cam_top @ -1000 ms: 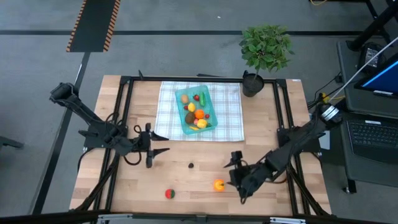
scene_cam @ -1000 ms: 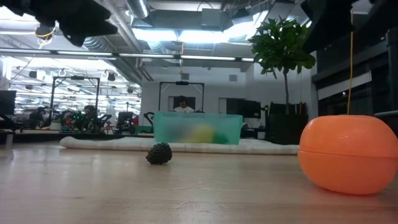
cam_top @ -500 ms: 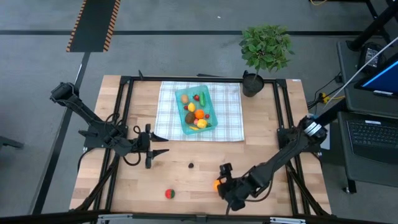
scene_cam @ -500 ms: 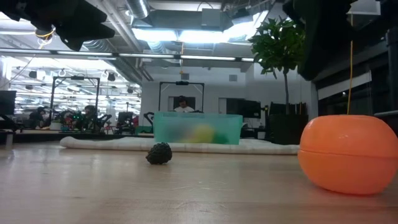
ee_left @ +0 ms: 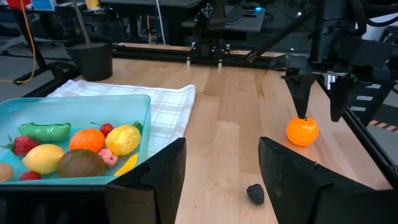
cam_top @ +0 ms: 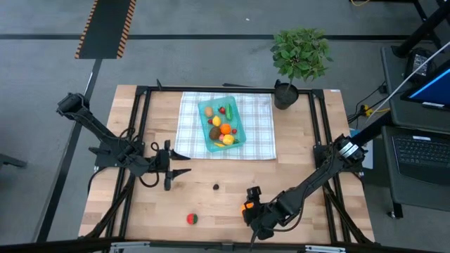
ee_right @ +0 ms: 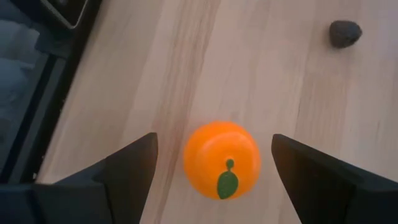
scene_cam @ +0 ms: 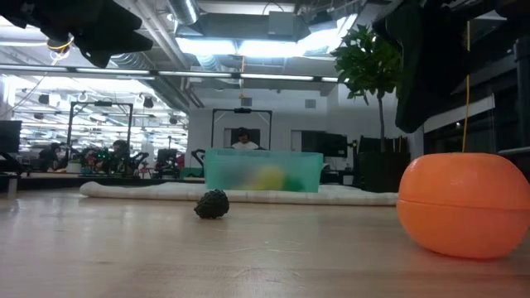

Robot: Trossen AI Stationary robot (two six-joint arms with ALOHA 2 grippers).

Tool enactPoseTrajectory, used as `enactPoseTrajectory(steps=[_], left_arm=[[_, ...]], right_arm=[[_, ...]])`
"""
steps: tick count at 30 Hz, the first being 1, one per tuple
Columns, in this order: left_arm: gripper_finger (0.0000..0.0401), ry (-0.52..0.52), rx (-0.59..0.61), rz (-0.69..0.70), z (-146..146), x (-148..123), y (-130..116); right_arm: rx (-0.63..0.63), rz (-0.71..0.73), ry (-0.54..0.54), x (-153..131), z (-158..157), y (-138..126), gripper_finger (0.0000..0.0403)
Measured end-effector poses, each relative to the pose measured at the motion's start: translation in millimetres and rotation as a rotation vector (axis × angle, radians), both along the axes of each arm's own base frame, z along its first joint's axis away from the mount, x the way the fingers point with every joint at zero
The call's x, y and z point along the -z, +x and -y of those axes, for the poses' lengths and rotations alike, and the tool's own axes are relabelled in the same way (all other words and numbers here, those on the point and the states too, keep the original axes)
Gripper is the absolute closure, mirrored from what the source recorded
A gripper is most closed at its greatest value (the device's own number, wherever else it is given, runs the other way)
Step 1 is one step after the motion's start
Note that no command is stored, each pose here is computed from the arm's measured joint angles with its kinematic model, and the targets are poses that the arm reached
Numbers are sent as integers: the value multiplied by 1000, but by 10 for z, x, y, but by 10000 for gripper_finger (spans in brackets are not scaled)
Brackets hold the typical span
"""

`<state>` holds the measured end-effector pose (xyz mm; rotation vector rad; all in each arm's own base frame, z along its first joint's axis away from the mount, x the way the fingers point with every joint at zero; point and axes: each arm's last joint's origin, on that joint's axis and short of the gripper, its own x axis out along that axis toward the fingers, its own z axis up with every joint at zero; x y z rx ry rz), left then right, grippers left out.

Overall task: Pick and placing Produce into tupperware
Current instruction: Put the orange into the blue bin

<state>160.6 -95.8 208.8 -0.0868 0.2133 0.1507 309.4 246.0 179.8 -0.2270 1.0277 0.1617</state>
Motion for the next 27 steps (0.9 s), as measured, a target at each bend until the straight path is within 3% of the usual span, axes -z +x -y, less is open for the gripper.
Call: enactPoseTrajectory(steps=[27], left_arm=[[209, 8, 0, -10, -3, 10, -3]], right_arm=[[95, -61, -8, 292, 6, 59, 86]])
